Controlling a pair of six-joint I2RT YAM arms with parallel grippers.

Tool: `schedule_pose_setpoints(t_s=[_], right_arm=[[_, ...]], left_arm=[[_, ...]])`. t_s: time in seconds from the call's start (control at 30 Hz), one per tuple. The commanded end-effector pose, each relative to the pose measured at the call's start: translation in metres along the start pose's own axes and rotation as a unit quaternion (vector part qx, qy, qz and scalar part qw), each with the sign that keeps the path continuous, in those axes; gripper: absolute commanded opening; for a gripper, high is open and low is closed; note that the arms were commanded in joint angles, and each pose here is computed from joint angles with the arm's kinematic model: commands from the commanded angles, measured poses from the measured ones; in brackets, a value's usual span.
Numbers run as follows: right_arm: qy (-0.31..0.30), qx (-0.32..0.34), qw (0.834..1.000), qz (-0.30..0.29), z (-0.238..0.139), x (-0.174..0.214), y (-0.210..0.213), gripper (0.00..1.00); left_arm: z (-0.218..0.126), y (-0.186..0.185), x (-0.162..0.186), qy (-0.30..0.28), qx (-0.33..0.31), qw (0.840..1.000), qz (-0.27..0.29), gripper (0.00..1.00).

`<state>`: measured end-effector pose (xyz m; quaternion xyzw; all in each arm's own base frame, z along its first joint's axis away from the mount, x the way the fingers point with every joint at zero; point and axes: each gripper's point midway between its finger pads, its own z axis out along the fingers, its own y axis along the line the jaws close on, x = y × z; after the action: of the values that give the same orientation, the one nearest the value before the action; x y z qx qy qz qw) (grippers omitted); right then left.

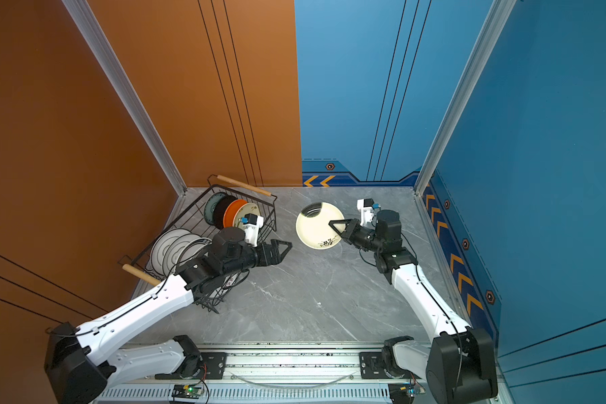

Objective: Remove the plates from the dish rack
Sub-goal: 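Lower the plate onto the table with the right gripper while the left returns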

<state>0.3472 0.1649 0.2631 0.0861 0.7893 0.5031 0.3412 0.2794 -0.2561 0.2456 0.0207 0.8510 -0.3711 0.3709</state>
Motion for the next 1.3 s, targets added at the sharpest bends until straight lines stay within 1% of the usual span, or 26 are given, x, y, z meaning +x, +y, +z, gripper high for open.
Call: schedule_pose_setpoints(t_s=[0.0,0.07,0.13,0.2,0.3,0.4,0.43,0.53,0.6,0.63,0.77,0.83,0.9,0.97,1.07,1.27], right_arm=[[0.027,0.111,0.993,0.009,-0.007,0.010,-0.054,0.00],[0.025,0.152,0.988,0.007,-0.006,0.009,-0.076,0.00],[0.027,0.190,0.981,0.013,-0.004,0.009,-0.096,0.00],[0.029,0.206,0.978,0.027,-0.001,0.009,-0.112,0.00],[0.030,0.226,0.973,0.046,0.006,0.007,-0.131,0.00],[0.028,0.229,0.971,0.060,0.017,0.005,-0.144,0.00],[0.025,0.229,0.971,0.062,0.020,0.004,-0.146,0.00],[0.026,0.232,0.970,0.075,0.031,0.004,-0.159,0.00],[0.028,0.233,0.969,0.082,0.038,0.005,-0.167,0.00],[0.029,0.233,0.968,0.085,0.040,0.006,-0.170,0.00],[0.035,0.216,0.971,0.096,0.053,0.008,-0.175,0.00],[0.035,0.216,0.971,0.098,0.056,0.008,-0.178,0.00],[0.038,0.216,0.970,0.101,0.060,0.009,-0.181,0.00],[0.040,0.213,0.970,0.107,0.063,0.010,-0.184,0.00],[0.043,0.212,0.970,0.114,0.068,0.012,-0.190,0.00],[0.047,0.211,0.969,0.118,0.073,0.016,-0.195,0.02]], left_arm=[[-0.016,0.020,-0.004,0.003,-0.061,0.997,0.051,0.98],[-0.026,0.032,-0.016,-0.022,-0.111,0.992,0.048,0.98],[-0.036,0.044,-0.023,-0.036,-0.158,0.986,0.044,0.98],[-0.039,0.047,-0.022,-0.028,-0.170,0.983,0.061,0.98],[-0.047,0.046,-0.030,-0.016,-0.187,0.979,0.079,0.98],[-0.058,0.060,-0.045,-0.030,-0.242,0.966,0.088,0.98],[-0.059,0.063,-0.048,-0.032,-0.250,0.963,0.096,0.98],[-0.060,0.069,-0.055,-0.032,-0.258,0.958,0.123,0.98],[-0.053,0.066,-0.052,-0.019,-0.234,0.961,0.148,0.98],[-0.052,0.067,-0.052,-0.019,-0.228,0.962,0.151,0.98],[-0.058,0.078,-0.060,-0.035,-0.261,0.953,0.151,0.98],[-0.064,0.089,-0.065,-0.042,-0.289,0.945,0.147,0.98],[-0.067,0.101,-0.067,-0.043,-0.306,0.941,0.136,0.98],[-0.066,0.112,-0.067,-0.036,-0.307,0.944,0.118,0.98],[-0.064,0.123,-0.066,-0.023,-0.309,0.945,0.110,0.98],[-0.061,0.141,-0.066,-0.014,-0.327,0.940,0.096,0.98]])
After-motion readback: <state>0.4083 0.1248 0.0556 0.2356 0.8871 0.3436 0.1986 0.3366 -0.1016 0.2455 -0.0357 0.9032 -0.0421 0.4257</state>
